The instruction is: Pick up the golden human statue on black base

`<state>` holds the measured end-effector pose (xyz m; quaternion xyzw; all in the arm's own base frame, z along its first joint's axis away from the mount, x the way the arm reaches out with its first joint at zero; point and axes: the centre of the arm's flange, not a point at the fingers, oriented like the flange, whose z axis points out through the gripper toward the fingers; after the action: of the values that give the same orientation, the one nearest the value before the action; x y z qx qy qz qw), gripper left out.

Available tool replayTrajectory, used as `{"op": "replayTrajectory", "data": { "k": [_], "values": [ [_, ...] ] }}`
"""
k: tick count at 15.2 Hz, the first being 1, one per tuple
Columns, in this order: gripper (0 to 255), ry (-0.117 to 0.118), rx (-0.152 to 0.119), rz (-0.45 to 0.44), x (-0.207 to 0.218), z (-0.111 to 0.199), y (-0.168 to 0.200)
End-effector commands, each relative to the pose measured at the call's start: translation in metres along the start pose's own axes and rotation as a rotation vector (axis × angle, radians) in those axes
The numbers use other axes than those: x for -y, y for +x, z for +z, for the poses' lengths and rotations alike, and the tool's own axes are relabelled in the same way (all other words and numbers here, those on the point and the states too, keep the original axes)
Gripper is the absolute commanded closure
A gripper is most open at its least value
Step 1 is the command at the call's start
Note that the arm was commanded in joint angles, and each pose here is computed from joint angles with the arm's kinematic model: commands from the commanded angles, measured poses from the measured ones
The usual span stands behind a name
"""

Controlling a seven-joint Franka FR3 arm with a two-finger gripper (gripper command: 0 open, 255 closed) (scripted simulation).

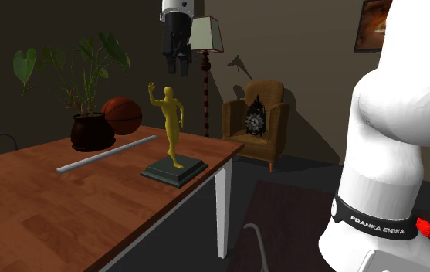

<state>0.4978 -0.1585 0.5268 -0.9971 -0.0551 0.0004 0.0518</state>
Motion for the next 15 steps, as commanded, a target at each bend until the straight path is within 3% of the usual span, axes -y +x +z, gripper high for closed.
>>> {"op": "replayTrajectory", "data": {
  "k": [1,7,15],
  "values": [
    [0,-0.005,-0.013,-0.004,-0.019,0.000,0.017],
    [0,-0.018,-0.051,-0.013,-0.070,0.003,0.069],
    [0,-0.018,-0.052,-0.013,-0.076,0.042,0.071]
  ]
}}
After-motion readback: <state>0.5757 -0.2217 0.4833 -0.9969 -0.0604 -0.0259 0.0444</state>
